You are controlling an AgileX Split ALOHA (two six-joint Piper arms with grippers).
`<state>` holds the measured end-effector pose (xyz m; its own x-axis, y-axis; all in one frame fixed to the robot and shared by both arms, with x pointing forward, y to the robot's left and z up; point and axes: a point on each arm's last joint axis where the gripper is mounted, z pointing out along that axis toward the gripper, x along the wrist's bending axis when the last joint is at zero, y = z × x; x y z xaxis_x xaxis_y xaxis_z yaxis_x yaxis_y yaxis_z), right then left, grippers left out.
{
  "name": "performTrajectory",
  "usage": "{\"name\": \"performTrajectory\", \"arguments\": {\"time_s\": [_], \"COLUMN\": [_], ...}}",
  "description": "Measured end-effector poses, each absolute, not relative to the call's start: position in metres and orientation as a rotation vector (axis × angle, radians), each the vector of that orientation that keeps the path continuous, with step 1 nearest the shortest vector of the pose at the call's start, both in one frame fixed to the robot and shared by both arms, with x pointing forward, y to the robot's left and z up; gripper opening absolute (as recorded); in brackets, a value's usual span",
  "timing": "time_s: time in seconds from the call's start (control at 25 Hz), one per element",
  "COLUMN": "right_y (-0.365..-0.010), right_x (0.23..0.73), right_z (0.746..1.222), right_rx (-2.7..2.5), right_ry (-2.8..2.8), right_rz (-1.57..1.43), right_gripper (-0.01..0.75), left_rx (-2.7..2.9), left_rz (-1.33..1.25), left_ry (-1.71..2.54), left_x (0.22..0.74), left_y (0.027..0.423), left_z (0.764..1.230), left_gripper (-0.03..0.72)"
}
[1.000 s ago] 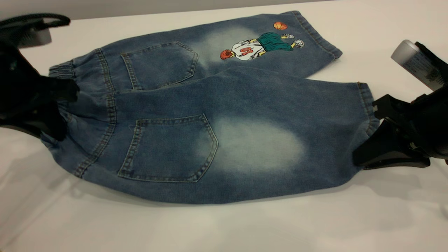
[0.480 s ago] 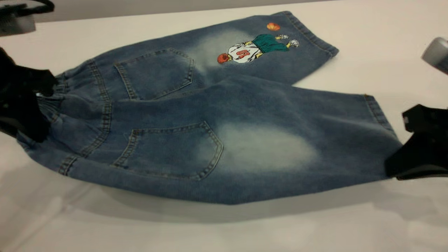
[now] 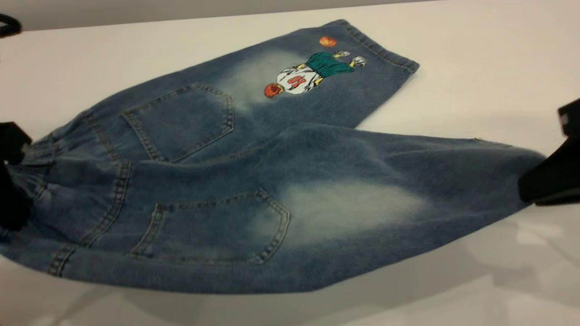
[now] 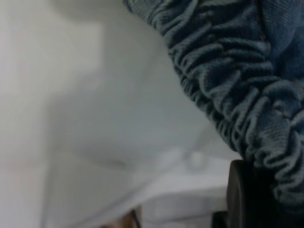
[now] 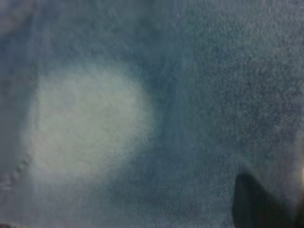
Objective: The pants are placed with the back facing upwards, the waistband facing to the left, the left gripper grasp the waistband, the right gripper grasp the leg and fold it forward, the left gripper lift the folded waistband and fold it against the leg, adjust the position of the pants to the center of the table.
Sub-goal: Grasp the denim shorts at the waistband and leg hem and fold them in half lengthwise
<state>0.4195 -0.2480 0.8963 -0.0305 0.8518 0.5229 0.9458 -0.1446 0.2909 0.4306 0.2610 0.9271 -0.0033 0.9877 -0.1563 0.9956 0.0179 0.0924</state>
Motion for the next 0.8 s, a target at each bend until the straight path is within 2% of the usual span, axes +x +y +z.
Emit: {"name": "performTrajectory", "arguments": {"time_s": [0.36, 0.8], "right_y": [-0.244, -0.241], "right_x": [0.431, 0.506], "right_z": [0.96, 0.99], "right_rx": [-2.011, -2.019], "right_ry": [-1.994, -1.988], "right_rz": [-1.111, -1.216], "right_gripper": [0.025, 0.025], "left_rx": [1.859, 1.468], "left_rz": [-0.034, 0.022], "left_ry": [1.997, 2.028], "left_x": [0.418, 0.433], "left_y": [0.253, 0.249], "left_z": [0.961, 0.976], "left_gripper": [0.141, 0.141]}}
